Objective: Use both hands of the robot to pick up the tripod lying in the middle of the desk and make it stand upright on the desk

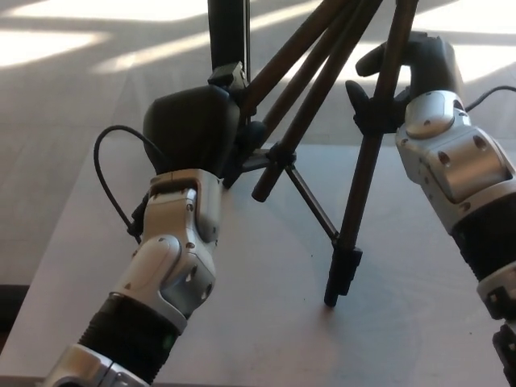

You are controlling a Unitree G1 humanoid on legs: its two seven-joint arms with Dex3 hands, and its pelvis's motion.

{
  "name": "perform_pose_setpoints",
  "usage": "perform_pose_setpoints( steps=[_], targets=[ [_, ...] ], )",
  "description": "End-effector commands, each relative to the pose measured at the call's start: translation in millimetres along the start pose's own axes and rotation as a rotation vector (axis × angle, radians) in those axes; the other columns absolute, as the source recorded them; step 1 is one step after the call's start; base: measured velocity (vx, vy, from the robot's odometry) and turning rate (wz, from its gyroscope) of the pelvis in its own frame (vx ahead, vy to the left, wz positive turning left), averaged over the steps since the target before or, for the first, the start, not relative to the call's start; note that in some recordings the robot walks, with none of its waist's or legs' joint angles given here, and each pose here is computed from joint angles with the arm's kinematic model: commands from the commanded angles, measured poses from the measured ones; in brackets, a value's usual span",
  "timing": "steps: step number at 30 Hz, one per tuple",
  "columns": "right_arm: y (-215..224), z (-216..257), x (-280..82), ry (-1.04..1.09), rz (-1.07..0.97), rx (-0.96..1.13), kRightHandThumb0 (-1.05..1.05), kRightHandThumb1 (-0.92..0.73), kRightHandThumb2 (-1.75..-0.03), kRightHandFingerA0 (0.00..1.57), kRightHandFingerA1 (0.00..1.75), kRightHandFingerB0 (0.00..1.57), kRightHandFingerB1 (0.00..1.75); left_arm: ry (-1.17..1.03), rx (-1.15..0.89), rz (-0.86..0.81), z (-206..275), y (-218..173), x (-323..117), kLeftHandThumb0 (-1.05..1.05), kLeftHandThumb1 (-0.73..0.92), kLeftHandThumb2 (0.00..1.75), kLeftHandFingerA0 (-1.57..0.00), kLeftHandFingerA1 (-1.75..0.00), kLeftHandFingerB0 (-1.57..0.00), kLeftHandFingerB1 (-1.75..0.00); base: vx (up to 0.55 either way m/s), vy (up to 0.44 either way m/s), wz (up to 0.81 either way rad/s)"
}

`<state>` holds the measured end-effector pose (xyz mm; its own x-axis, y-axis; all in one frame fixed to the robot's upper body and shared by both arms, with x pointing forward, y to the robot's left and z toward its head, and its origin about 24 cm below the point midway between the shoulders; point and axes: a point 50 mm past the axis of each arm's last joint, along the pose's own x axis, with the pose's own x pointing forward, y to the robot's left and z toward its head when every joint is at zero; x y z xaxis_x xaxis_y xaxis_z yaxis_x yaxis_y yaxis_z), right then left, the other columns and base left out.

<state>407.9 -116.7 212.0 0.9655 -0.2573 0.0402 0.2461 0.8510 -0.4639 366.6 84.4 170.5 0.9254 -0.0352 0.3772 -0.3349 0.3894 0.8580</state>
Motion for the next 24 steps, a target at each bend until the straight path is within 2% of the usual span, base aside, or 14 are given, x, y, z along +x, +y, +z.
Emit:
perform_pose_setpoints(
  steps=[1, 5, 6, 7, 10, 12, 13, 15, 16, 17, 19, 21, 23, 24],
  targets=[
    [-12, 113, -31, -0.687, -0.064, -0.200, -0.28, -0.45, -1.31, 0.97, 1.75, 0.85, 1.56, 0.012, 0.033, -0.245, -11, -50, -34, -0.15, 0.51, 0.82, -0.88, -1.75, -0.73, -1.56, 0.00, 0.000, 0.00],
    [-4, 110, -34, -0.713, -0.042, -0.214, -0.30, -0.45, -1.32, 0.99, 1.75, 0.85, 1.48, 0.045, 0.006, -0.255, -14, -55, -40, -0.13, 0.50, 0.84, -0.88, -1.75, -0.71, -1.58, 0.00, 0.000, 0.00],
    [2, 107, -38, -0.729, -0.041, -0.232, -0.30, -0.50, -1.16, 1.05, 1.18, 0.80, 0.88, 0.060, -0.028, -0.272, -16, -61, -48, -0.12, 0.51, 0.82, -0.87, -1.75, -0.70, -1.63, 0.00, 0.000, 0.00],
    [4, 105, -39, -0.724, -0.006, -0.247, -0.26, -0.50, -1.14, 0.88, 1.57, 0.78, 1.12, 0.070, -0.028, -0.287, -16, -63, -50, -0.14, 0.52, 0.81, -0.86, -1.75, -0.68, -1.63, 0.00, 0.000, 0.00],
    [18, 93, -43, -0.724, 0.034, -0.233, -0.27, -0.48, -1.21, 0.98, 1.75, 0.84, 1.46, 0.136, -0.087, -0.314, -13, -68, -58, -0.17, 0.60, 0.79, -0.81, -1.75, -0.67, -1.53, 0.00, 0.000, 0.00],
    [24, 89, -45, -0.707, 0.043, -0.244, -0.25, -0.46, -1.17, 0.97, 1.69, 0.85, 1.00, 0.156, -0.120, -0.308, -13, -68, -58, -0.16, 0.61, 0.81, -0.80, -1.70, -0.68, -1.46, 0.00, 0.000, 0.00],
    [26, 87, -46, -0.704, 0.045, -0.245, -0.27, -0.50, -1.16, 1.21, 1.32, 0.89, 1.01, 0.161, -0.127, -0.305, -12, -67, -58, -0.13, 0.61, 0.81, -0.81, -1.68, -0.70, -1.43, 0.00, 0.000, 0.00],
    [30, 82, -47, -0.702, 0.056, -0.243, -0.27, -0.51, -1.18, 1.23, 1.35, 0.91, 1.06, 0.169, -0.134, -0.305, -12, -68, -59, -0.09, 0.63, 0.78, -0.88, -1.71, -0.65, -1.41, 0.00, 0.000, 0.00],
    [34, 77, -49, -0.714, 0.057, -0.247, -0.24, -0.45, -1.24, 0.98, 1.75, 0.82, 1.48, 0.181, -0.156, -0.297, -13, -69, -59, -0.13, 0.64, 0.72, -0.88, -1.70, -0.66, -1.40, 0.00, 0.000, 0.00],
    [37, 74, -50, -0.721, 0.061, -0.260, -0.32, -0.48, -1.15, 1.22, 1.40, 0.97, 1.21, 0.187, -0.174, -0.294, -14, -70, -60, -0.14, 0.64, 0.71, -0.87, -1.72, -0.65, -1.42, 0.00, 0.000, 0.00],
    [41, 71, -52, -0.716, 0.072, -0.266, -0.25, -0.50, -1.12, 0.94, 1.75, 0.84, 1.37, 0.205, -0.198, -0.292, -15, -70, -62, -0.14, 0.64, 0.68, -0.90, -1.74, -0.63, -1.43, 0.00, 0.000, 0.00],
    [45, 68, -53, -0.688, 0.101, -0.261, -0.35, -0.51, -1.09, 1.19, 1.34, 0.93, 1.14, 0.232, -0.238, -0.292, -13, -72, -63, -0.11, 0.63, 0.71, -0.87, -1.75, -0.62, -1.45, 0.00, 0.000, 0.00],
    [48, 68, -56, -0.683, 0.110, -0.250, -0.26, -0.56, -0.94, 0.94, 1.69, 0.83, 1.13, 0.256, -0.269, -0.291, -13, -72, -64, -0.17, 0.61, 0.78, -0.76, -1.75, -0.62, -1.54, 0.00, 0.000, 0.00],
    [51, 67, -57, -0.689, 0.107, -0.246, -0.27, -0.55, -0.90, 0.97, 1.65, 0.85, 0.95, 0.267, -0.279, -0.297, -12, -72, -64, -0.17, 0.61, 0.79, -0.78, -1.48, -0.71, -1.15, 0.00, 0.000, 0.00]
  ],
)
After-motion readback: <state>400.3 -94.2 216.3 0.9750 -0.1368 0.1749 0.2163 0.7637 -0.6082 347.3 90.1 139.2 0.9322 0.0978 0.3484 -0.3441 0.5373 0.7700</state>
